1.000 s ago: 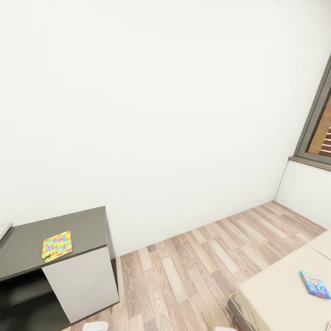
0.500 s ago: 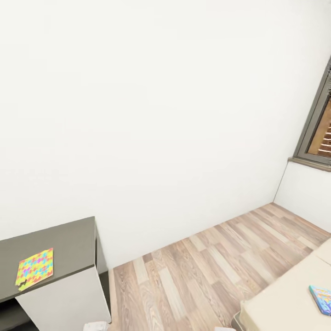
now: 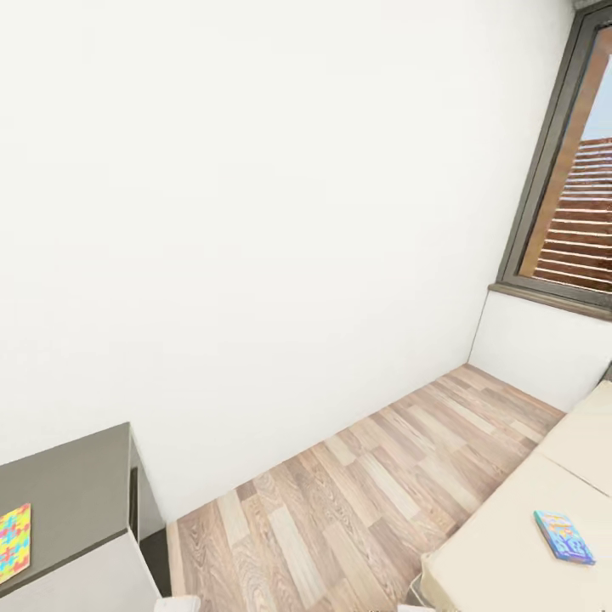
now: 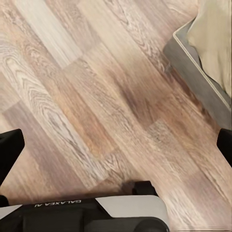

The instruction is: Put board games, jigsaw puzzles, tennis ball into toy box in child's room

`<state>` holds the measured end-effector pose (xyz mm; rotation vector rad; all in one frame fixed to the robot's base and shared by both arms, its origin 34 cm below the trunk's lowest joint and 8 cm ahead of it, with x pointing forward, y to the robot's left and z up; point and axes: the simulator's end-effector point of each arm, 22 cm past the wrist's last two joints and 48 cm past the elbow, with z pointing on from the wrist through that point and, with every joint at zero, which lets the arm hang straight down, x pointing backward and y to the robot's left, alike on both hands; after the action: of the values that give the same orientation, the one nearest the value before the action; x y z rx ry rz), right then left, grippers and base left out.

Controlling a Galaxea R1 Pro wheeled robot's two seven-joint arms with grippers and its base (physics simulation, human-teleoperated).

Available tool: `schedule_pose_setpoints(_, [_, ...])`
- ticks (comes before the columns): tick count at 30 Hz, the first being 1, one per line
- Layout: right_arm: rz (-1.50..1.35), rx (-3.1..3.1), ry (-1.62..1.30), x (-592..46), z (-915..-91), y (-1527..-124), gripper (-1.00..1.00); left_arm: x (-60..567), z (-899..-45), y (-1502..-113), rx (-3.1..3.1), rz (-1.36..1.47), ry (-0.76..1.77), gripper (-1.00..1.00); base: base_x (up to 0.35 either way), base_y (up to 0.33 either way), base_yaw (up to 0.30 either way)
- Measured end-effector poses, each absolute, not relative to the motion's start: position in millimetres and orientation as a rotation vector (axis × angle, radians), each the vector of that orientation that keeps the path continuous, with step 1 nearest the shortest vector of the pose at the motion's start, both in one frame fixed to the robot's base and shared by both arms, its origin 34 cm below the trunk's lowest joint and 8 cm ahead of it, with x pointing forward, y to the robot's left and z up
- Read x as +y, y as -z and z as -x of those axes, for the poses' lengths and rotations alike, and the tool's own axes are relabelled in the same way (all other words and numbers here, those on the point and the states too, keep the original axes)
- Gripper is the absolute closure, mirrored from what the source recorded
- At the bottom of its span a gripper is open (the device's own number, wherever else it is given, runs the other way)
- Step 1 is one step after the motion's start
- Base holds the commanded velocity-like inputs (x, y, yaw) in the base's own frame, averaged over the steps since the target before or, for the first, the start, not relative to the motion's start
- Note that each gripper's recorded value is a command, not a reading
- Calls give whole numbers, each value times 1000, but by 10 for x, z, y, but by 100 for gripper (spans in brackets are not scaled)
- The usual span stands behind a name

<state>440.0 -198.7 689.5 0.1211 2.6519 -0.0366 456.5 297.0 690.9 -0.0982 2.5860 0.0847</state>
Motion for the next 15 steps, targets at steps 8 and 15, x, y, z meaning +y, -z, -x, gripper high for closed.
schedule_pose_setpoints(8, [-132, 2656, 41, -2024, -4385, -6882, -100, 2980, -4561, -6906, 2587, 101, -86, -100, 3, 0, -276])
schedule_pose_setpoints(15, [-141, 2662, 43, -2053, -4366, -6866, -100, 2987, -4553, -6897, 2589, 101, -87, -100, 0, 0, -277])
